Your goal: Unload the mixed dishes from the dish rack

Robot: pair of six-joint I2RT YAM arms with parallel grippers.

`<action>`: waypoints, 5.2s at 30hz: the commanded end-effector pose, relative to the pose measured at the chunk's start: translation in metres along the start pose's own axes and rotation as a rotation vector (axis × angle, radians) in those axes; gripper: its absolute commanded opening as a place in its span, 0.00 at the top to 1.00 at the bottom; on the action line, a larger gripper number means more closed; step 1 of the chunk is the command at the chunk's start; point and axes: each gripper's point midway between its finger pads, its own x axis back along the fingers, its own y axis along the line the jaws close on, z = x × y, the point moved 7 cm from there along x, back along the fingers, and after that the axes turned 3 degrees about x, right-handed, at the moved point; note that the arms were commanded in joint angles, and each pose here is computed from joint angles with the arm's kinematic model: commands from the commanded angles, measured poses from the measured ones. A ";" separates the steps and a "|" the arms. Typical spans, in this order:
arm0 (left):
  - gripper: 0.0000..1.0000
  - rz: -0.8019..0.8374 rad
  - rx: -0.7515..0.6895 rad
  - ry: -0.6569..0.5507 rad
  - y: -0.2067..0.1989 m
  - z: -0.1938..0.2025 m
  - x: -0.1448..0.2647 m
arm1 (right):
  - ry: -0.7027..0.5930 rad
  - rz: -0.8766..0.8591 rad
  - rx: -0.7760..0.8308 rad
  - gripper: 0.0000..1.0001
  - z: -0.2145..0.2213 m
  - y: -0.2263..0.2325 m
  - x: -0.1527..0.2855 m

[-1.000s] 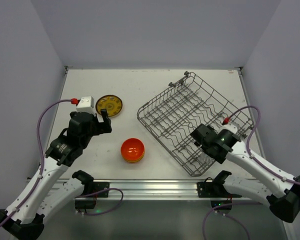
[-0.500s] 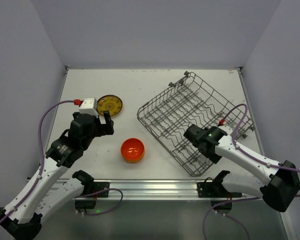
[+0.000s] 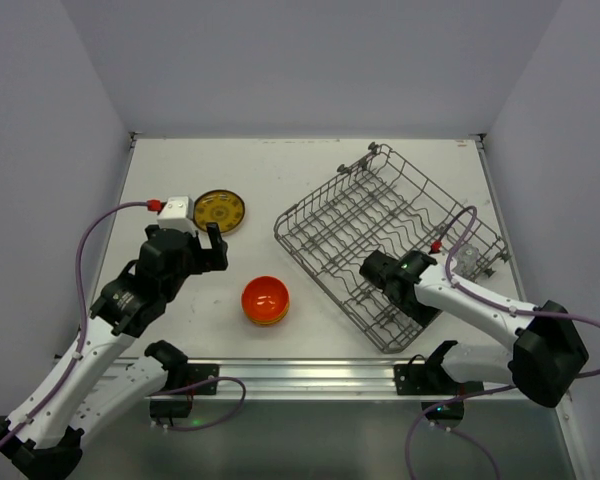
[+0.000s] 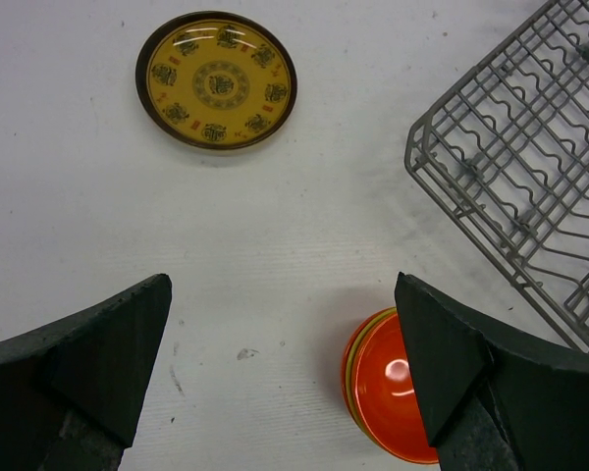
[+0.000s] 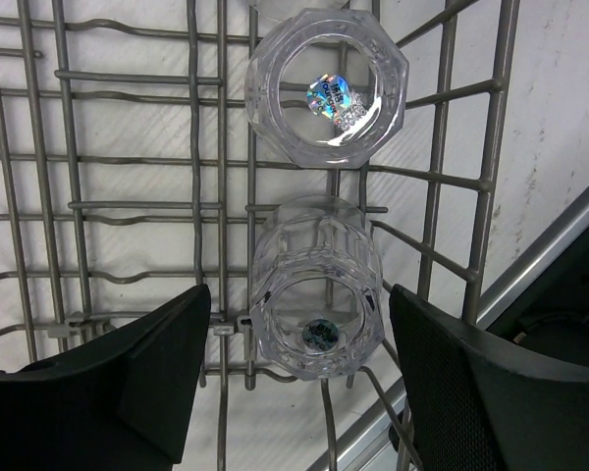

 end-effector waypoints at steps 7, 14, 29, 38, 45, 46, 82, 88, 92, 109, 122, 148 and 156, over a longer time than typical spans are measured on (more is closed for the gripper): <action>0.00 0.018 0.001 -0.040 -0.004 -0.006 0.001 | -0.092 0.041 -0.082 0.37 -0.009 -0.005 -0.005; 0.00 0.018 -0.002 -0.040 -0.004 -0.006 0.001 | -0.097 0.041 -0.090 0.54 -0.011 -0.007 -0.004; 0.00 0.016 -0.003 -0.036 -0.004 -0.006 0.000 | -0.105 -0.009 -0.114 0.75 -0.023 -0.008 0.015; 0.00 0.017 -0.003 -0.035 -0.005 -0.006 0.000 | -0.115 -0.073 -0.133 0.78 -0.035 -0.009 0.035; 0.00 0.044 0.006 -0.054 -0.006 -0.009 0.006 | -0.118 -0.318 -0.123 1.00 -0.057 0.002 0.071; 0.00 0.060 0.007 -0.062 -0.007 -0.011 0.008 | -0.132 -0.420 -0.105 1.00 -0.063 0.013 0.081; 0.25 1.596 0.077 -0.210 -0.137 -0.061 0.108 | -0.127 -2.029 0.057 1.00 -0.097 0.053 0.290; 0.24 1.564 0.080 -0.223 -0.139 -0.064 0.104 | -0.107 -2.058 0.116 1.00 -0.089 0.053 0.287; 0.25 1.554 0.072 -0.222 -0.141 -0.066 0.102 | -0.096 -2.070 0.132 1.00 -0.087 0.054 0.288; 1.00 1.564 0.064 -0.221 -0.147 -0.070 0.103 | -0.063 -2.150 0.176 0.95 -0.080 0.064 0.293; 1.00 -0.035 0.139 -0.096 -0.054 -0.096 -0.016 | -0.388 -1.282 0.033 0.01 -0.111 0.028 0.191; 0.99 -0.515 0.300 0.612 0.118 0.007 -0.145 | -0.381 -1.071 0.239 0.01 -0.094 0.017 0.153; 0.91 -0.524 0.280 0.657 0.121 0.013 -0.154 | -0.387 -1.058 0.238 0.01 -0.093 0.017 0.149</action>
